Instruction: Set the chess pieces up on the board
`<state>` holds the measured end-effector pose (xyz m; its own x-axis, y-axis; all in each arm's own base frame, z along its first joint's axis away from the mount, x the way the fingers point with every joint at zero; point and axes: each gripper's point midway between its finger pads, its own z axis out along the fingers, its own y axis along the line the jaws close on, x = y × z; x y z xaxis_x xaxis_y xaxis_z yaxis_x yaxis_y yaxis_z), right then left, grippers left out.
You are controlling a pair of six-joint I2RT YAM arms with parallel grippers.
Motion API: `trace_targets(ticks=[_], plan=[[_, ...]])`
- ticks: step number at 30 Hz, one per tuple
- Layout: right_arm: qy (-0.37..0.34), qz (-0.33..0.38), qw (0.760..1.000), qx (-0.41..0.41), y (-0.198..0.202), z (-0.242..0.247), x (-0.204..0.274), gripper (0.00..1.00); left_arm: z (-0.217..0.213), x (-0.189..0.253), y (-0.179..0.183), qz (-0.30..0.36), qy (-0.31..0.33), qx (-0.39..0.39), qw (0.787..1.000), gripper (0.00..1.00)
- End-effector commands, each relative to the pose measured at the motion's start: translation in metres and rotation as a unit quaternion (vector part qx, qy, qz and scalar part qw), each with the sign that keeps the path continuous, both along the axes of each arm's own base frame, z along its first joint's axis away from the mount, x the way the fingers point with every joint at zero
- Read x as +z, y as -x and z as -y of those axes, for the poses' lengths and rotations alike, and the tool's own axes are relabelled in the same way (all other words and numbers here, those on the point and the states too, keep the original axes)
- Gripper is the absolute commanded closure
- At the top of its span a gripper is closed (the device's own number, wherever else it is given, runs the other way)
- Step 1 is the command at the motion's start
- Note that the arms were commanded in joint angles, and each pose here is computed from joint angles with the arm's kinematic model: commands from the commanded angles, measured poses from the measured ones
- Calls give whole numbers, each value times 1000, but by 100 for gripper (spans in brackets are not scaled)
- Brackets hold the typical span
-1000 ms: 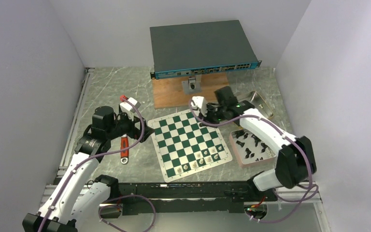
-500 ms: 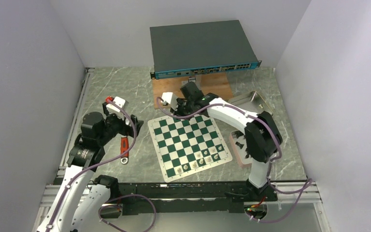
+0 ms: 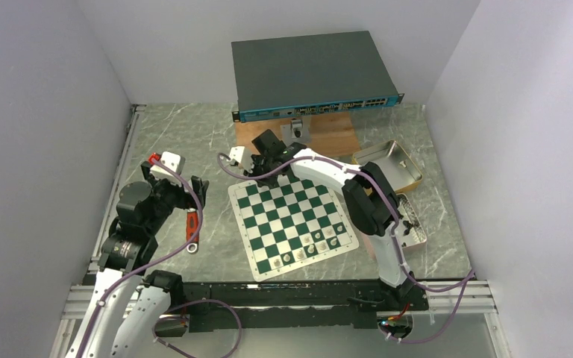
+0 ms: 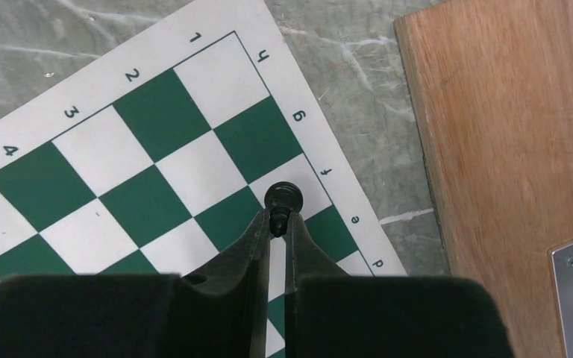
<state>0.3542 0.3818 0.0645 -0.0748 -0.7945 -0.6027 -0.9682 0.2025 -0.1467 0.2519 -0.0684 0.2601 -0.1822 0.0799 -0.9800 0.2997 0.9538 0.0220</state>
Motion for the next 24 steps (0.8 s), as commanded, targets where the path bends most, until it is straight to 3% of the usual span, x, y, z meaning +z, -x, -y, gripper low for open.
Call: trace_targets(ticks=[1,24], plan=[[6,5,1000,-14,-7,-7,6,99,-7,9,-2,19,3,20,1000,1],[30,-8,999,-21,-11,-6,-16,96,-6,10,-2,22,2,16,1000,1]])
